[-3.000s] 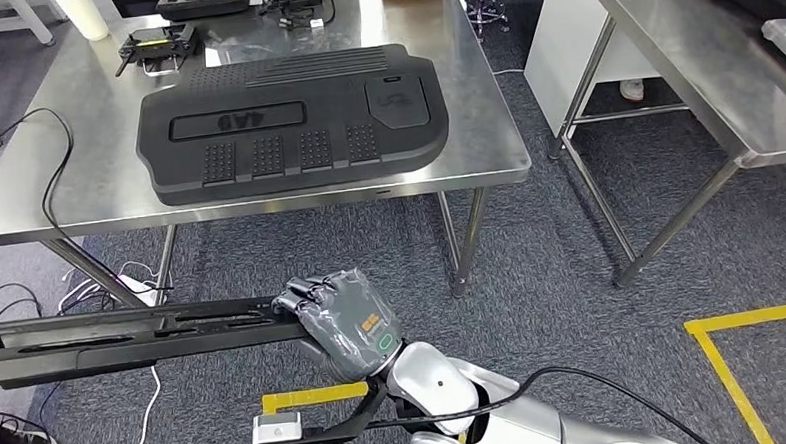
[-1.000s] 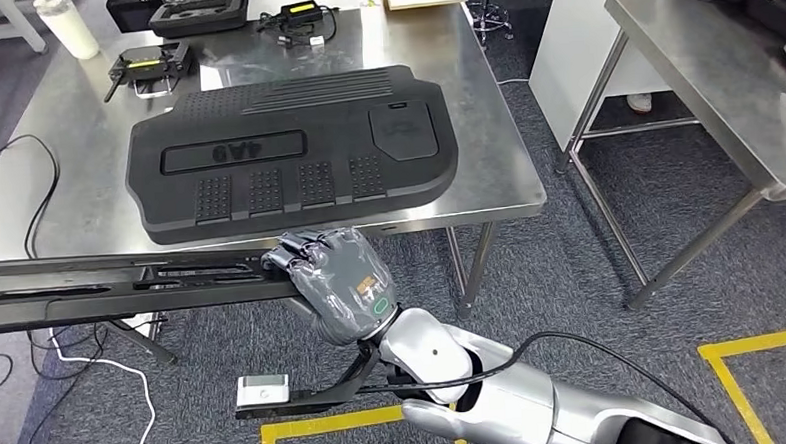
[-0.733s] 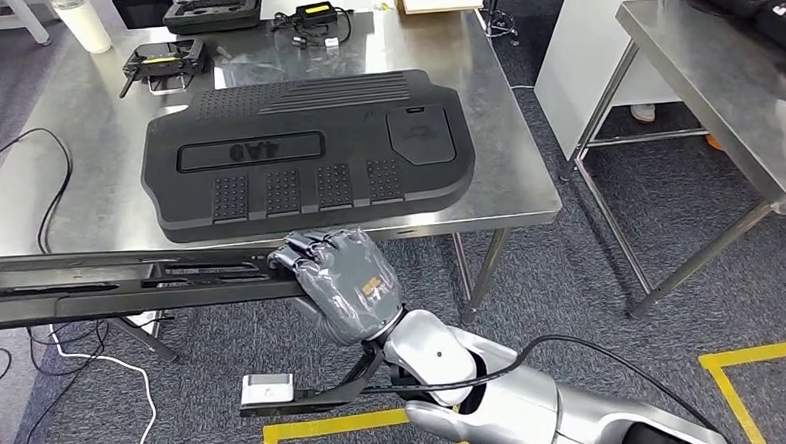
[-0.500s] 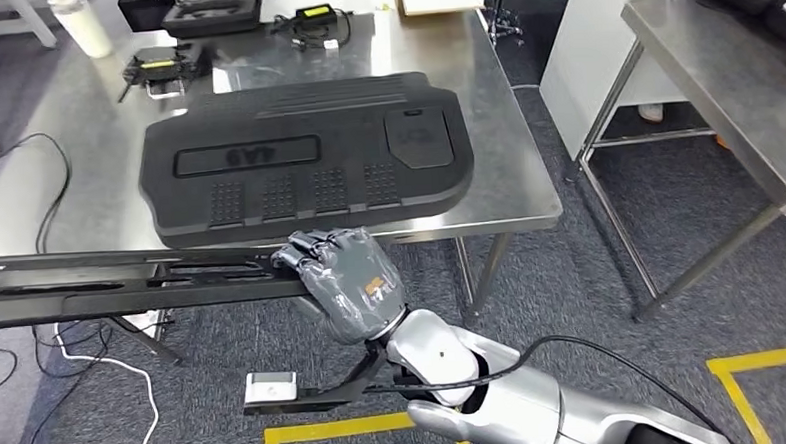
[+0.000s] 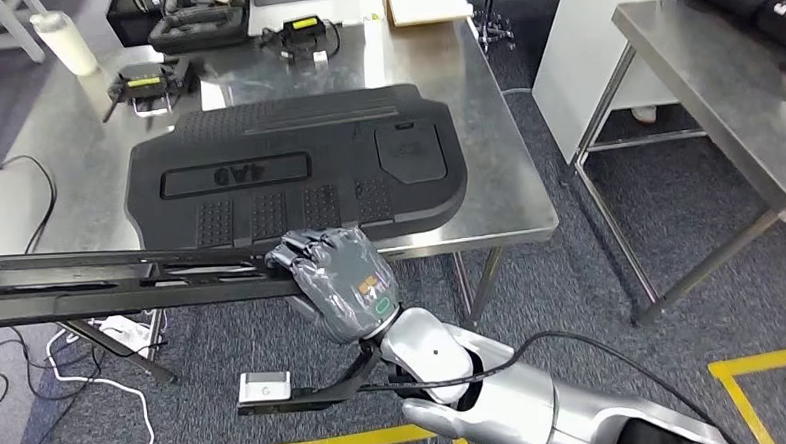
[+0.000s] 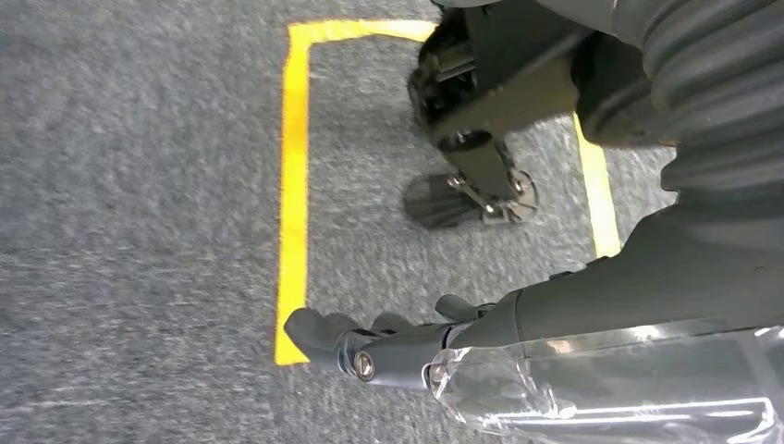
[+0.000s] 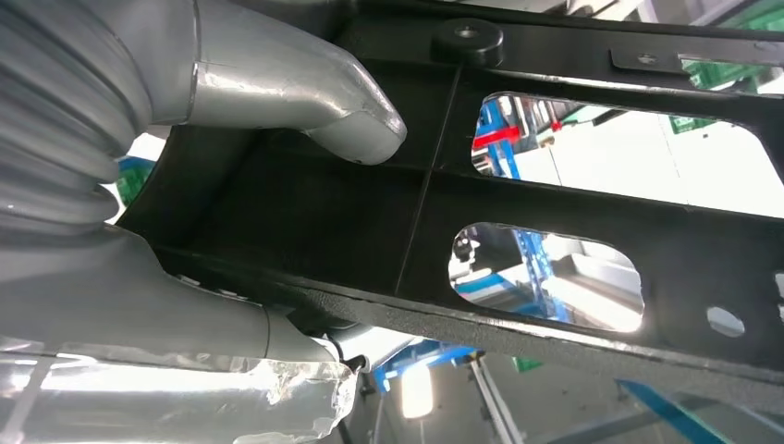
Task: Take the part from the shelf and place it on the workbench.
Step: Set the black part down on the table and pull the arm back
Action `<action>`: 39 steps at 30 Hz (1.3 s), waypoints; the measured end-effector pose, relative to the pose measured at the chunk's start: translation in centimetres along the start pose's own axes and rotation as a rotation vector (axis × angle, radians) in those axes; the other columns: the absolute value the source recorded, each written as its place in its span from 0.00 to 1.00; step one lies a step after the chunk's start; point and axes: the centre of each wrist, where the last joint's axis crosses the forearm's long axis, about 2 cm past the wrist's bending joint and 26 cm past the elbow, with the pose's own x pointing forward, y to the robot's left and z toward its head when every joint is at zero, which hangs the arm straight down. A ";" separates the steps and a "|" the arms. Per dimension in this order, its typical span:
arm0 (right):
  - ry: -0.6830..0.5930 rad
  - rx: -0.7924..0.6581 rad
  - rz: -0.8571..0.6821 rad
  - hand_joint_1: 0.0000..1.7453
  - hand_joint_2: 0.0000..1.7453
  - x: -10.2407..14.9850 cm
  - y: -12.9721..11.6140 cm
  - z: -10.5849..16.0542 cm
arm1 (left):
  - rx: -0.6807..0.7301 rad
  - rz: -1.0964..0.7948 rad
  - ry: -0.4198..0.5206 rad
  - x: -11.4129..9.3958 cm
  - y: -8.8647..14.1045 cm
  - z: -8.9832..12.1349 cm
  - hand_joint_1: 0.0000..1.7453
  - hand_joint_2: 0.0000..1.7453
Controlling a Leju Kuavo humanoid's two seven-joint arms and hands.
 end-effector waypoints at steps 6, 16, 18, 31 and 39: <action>-0.003 -0.002 0.002 1.00 1.00 0.0 -0.1 -0.1 | 0.001 0.000 -0.002 0.1 0.0 -0.1 0.00 1.00; 0.000 0.002 0.004 1.00 1.00 -0.2 0.0 -0.1 | 0.000 0.001 -0.002 0.1 0.1 -0.1 0.00 1.00; 0.000 0.002 0.004 1.00 1.00 -0.1 0.0 -0.1 | 0.000 0.000 -0.002 0.1 0.1 -0.1 0.00 1.00; -0.001 0.002 0.003 1.00 1.00 -0.1 0.0 -0.3 | -0.001 -0.002 0.001 -0.1 0.1 0.0 0.00 1.00; 0.001 0.005 0.004 1.00 1.00 -0.2 0.0 -0.3 | 0.000 -0.002 -0.002 0.1 0.2 -0.1 0.00 1.00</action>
